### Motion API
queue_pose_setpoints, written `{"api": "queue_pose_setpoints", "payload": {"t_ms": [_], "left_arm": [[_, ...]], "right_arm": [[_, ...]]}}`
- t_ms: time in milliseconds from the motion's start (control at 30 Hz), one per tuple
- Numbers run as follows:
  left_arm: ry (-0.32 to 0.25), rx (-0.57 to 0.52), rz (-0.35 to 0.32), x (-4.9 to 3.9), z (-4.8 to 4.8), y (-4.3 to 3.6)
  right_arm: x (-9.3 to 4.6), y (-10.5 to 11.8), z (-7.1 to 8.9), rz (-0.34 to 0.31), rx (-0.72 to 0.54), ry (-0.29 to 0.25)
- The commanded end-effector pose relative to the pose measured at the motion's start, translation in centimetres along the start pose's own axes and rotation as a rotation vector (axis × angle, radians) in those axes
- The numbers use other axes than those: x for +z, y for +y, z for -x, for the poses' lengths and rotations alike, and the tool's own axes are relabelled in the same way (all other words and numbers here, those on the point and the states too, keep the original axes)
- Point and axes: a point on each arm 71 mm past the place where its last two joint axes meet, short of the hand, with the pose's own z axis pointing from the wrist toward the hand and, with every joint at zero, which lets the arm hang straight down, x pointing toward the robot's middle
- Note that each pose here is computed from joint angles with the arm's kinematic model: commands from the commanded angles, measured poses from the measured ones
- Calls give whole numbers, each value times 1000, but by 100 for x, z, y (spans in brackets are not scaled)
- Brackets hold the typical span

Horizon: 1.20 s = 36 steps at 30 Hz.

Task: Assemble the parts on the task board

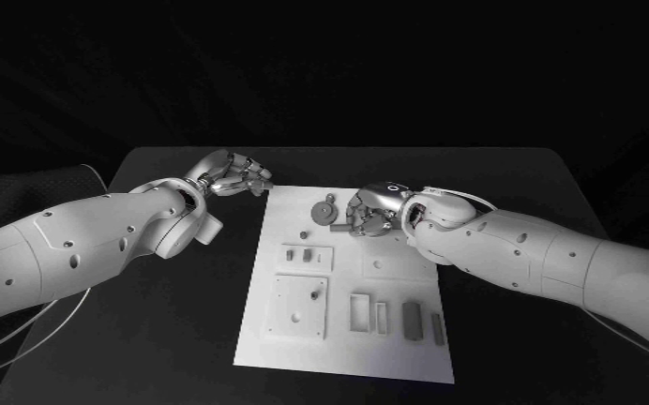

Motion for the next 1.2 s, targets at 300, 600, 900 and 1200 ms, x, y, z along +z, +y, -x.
{"api": "queue_pose_setpoints", "payload": {"t_ms": [300, 600, 900, 1200], "left_arm": [[1, -2, -9, 6, -7, -20], [0, 2, -3, 5, -6, -16], [12, 16, 3, 3, -12, -10], [23, 28, 3, 8, -24, -14]], "right_arm": [[-27, 39, -172, -2, -73, 75], [-46, 43, -151, -10, -49, 46], [-150, 82, -87, 11, 29, 2], [-227, 93, 100, 24, 57, -54]]}}
